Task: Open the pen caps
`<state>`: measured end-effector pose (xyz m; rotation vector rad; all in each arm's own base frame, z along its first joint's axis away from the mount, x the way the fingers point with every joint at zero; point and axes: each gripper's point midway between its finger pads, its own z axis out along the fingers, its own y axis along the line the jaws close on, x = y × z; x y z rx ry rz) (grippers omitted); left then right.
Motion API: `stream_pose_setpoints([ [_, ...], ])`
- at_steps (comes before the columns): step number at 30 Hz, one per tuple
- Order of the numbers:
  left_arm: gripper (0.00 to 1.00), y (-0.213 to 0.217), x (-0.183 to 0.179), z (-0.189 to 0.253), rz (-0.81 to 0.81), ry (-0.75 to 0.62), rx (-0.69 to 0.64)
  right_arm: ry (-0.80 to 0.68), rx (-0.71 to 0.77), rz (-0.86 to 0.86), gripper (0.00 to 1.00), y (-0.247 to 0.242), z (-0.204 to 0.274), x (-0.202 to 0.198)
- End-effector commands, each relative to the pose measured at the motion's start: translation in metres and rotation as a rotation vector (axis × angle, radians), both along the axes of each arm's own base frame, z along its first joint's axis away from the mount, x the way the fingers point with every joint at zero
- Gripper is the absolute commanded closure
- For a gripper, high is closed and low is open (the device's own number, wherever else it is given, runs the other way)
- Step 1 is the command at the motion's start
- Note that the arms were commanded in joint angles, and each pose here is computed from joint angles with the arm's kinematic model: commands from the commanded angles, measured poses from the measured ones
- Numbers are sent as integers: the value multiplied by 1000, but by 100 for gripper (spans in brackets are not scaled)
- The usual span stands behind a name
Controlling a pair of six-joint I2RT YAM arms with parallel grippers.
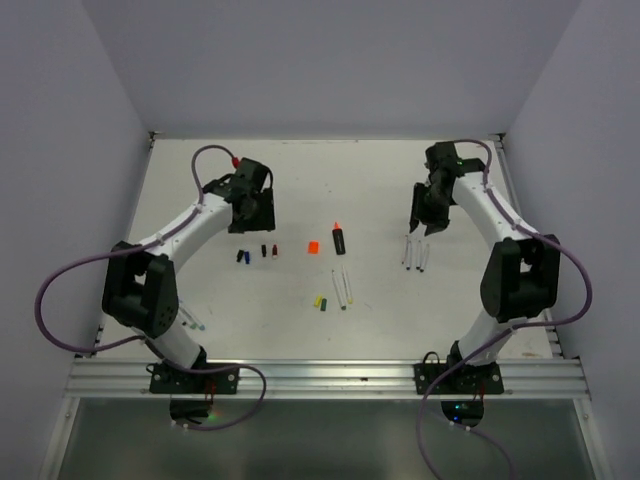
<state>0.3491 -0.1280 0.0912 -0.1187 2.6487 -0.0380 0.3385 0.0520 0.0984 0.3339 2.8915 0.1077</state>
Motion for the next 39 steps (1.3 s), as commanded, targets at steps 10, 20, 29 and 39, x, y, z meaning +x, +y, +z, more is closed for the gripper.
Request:
stream_pose_setpoints([
  [10,42,113,-71,11,525,120,41,-79,311,457,56,187,67,-92],
  [20,51,168,-120,-21,755,237,73,-52,410,599,56,208,62,-122],
  [29,55,143,-157,-60,853,270,-61,-43,434,633,56,213,57,-123],
  [39,58,161,-170,-56,858,224,38,-18,437,637,56,209,49,-131],
])
